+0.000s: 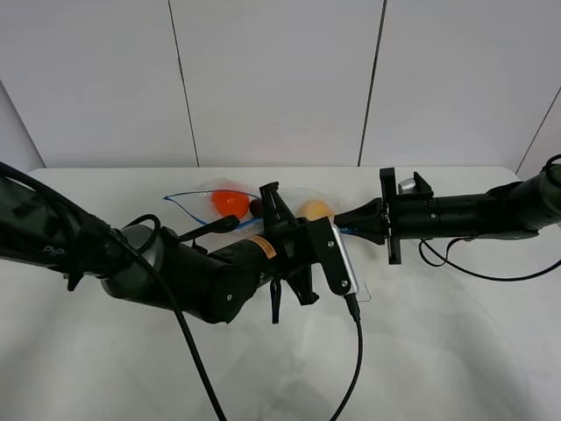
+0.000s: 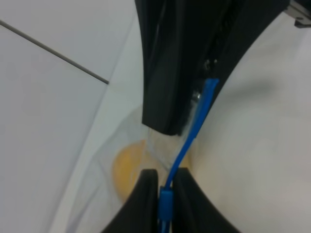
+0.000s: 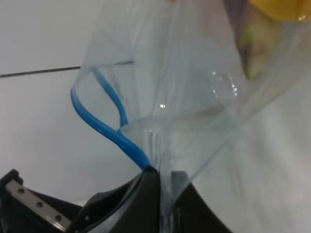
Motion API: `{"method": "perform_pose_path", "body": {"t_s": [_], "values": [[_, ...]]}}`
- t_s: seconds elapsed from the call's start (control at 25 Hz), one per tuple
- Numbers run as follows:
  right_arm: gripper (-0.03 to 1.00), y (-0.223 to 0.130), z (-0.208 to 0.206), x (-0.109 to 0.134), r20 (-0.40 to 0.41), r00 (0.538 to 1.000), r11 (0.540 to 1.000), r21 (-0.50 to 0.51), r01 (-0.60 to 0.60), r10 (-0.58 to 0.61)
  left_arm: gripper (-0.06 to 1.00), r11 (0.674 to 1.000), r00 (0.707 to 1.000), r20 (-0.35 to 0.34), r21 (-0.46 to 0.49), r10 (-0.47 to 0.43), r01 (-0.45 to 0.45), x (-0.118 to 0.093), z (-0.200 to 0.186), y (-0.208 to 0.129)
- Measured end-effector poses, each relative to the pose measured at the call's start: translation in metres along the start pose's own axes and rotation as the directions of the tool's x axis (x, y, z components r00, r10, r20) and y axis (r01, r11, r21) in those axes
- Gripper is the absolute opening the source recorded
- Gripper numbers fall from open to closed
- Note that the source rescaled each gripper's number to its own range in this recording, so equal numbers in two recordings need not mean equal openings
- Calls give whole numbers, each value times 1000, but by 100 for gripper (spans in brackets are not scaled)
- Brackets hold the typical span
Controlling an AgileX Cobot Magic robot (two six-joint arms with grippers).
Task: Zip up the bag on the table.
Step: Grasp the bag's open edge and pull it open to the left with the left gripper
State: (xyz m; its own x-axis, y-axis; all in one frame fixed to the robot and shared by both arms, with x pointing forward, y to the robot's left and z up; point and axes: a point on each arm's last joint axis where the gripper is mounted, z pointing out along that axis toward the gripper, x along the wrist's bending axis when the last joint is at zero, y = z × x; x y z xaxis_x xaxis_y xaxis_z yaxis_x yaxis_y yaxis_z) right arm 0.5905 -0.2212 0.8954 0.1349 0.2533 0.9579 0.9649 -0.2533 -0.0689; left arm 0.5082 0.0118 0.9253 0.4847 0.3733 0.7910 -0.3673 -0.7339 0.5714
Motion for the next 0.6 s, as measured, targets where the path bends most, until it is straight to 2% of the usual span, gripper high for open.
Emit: {"method": "perform_pose_path", "body": {"t_s": [0.28,0.6], "values": [[0,0,0,1,-10,1000,1000,2,-3,3,0,994,994,-29,20,105,-104,6,-5,-3],[0,-1,0,3,-30,1000,1000,7,-5,5,0,992,990,-79,68,114,-109,31,-20,-22]]}}
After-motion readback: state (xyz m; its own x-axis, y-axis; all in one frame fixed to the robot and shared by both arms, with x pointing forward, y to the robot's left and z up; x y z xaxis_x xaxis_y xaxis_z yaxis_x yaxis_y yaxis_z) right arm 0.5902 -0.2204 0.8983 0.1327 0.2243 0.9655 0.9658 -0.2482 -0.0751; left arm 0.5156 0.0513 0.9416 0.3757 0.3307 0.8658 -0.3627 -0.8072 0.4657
